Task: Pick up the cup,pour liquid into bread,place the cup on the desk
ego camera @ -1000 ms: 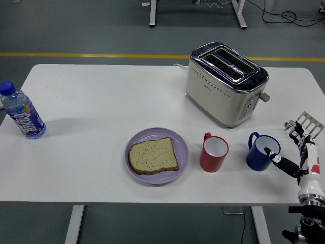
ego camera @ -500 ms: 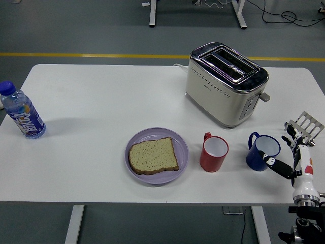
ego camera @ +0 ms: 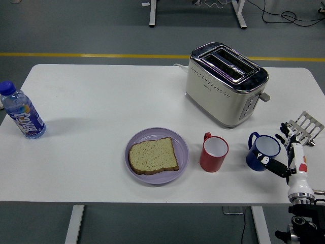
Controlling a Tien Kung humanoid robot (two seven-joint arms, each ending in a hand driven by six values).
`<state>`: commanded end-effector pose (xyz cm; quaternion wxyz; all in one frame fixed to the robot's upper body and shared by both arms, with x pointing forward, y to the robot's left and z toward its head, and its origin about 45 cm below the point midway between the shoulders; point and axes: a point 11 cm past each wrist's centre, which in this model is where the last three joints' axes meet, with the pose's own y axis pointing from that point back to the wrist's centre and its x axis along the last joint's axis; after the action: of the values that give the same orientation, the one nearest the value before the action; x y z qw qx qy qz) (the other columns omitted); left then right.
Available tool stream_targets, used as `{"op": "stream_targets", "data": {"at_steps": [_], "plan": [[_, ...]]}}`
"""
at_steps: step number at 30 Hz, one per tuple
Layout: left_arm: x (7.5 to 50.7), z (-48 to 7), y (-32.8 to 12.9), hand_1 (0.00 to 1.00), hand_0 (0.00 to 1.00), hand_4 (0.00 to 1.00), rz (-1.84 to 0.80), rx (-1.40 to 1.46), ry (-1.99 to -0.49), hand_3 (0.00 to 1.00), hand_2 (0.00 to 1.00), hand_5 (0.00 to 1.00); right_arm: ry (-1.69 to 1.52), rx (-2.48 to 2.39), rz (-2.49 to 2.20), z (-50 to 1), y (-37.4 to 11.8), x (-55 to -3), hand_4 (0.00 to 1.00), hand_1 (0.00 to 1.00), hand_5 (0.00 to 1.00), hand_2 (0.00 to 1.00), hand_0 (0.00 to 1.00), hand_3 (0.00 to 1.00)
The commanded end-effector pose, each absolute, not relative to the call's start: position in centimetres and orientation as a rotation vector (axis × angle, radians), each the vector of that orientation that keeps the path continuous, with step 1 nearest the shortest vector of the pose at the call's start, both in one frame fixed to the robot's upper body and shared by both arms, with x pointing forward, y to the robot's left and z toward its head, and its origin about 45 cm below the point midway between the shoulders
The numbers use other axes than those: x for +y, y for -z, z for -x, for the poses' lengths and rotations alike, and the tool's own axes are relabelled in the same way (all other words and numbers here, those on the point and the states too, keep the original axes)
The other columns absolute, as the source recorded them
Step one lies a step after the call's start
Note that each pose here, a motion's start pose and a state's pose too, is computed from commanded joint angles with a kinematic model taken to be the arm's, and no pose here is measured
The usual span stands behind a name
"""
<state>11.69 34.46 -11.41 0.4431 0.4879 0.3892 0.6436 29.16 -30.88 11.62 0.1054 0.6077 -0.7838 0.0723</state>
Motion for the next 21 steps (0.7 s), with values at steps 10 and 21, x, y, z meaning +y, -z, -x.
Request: {"op": "stream_targets", "data": {"at_steps": [10, 21], "plan": [[34.37, -11.65, 11.43, 0.692, 0.684, 0.254, -1.21, 0.967, -1.595, 0.549, 0.697, 0.998, -0.213, -2.294, -1.787, -29.5, -11.22, -30.72, 0.998, 0.845, 0.014, 0.935, 0.95, 0.938], [34.3, -11.67, 11.44, 0.691, 0.683, 0.254, -1.208, 0.968, -1.595, 0.549, 0.697, 0.998, -0.198, -2.302, -1.793, -29.65, -10.74, -30.49, 0.998, 0.845, 0.013, 0.935, 0.951, 0.938]]}}
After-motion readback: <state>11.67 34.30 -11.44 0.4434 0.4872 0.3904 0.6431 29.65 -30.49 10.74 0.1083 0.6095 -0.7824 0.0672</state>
